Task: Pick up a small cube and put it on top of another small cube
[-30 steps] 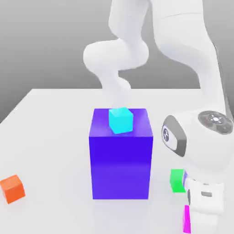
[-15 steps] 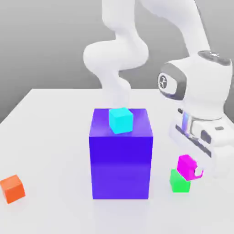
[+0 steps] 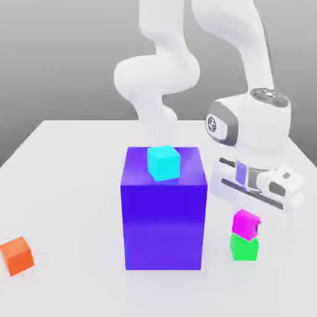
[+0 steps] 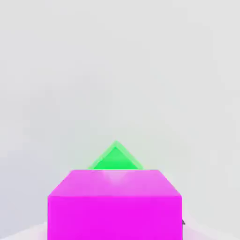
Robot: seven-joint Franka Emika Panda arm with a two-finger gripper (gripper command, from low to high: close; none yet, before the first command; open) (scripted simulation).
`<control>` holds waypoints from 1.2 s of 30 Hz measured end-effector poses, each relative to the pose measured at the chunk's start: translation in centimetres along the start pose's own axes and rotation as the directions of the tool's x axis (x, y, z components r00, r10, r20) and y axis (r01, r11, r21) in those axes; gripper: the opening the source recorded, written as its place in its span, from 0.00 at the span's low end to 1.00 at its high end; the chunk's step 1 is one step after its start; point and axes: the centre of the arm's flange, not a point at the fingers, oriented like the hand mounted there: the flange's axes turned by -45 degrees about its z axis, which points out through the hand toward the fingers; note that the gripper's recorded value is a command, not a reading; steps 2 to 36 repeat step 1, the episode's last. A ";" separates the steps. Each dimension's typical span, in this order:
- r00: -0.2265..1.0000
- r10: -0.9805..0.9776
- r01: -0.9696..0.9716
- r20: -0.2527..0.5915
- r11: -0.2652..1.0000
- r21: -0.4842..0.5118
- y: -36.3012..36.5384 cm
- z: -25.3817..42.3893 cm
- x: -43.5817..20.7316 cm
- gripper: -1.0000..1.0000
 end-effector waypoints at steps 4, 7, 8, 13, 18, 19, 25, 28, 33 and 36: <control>1.000 0.000 0.000 0.000 1.000 0.000 0.0 0.0 0.0 1.00; 1.000 0.000 0.000 0.000 1.000 0.000 0.0 0.0 0.0 1.00; 1.000 0.000 0.000 0.000 1.000 0.000 0.0 0.0 0.0 1.00; 1.000 0.000 0.000 0.000 1.000 0.000 0.0 0.0 0.0 1.00; 1.000 0.000 0.000 0.000 1.000 0.000 0.0 0.0 0.0 1.00; 1.000 0.000 0.000 0.000 1.000 0.000 0.0 0.0 0.0 1.00; 1.000 0.000 0.000 0.000 1.000 0.000 0.0 0.0 0.0 1.00; 1.000 0.000 0.000 0.000 1.000 0.000 0.0 0.0 0.0 1.00; 1.000 0.000 0.000 0.000 1.000 0.000 0.0 0.0 0.0 1.00; 1.000 0.000 0.000 0.000 1.000 0.000 0.0 0.0 0.0 1.00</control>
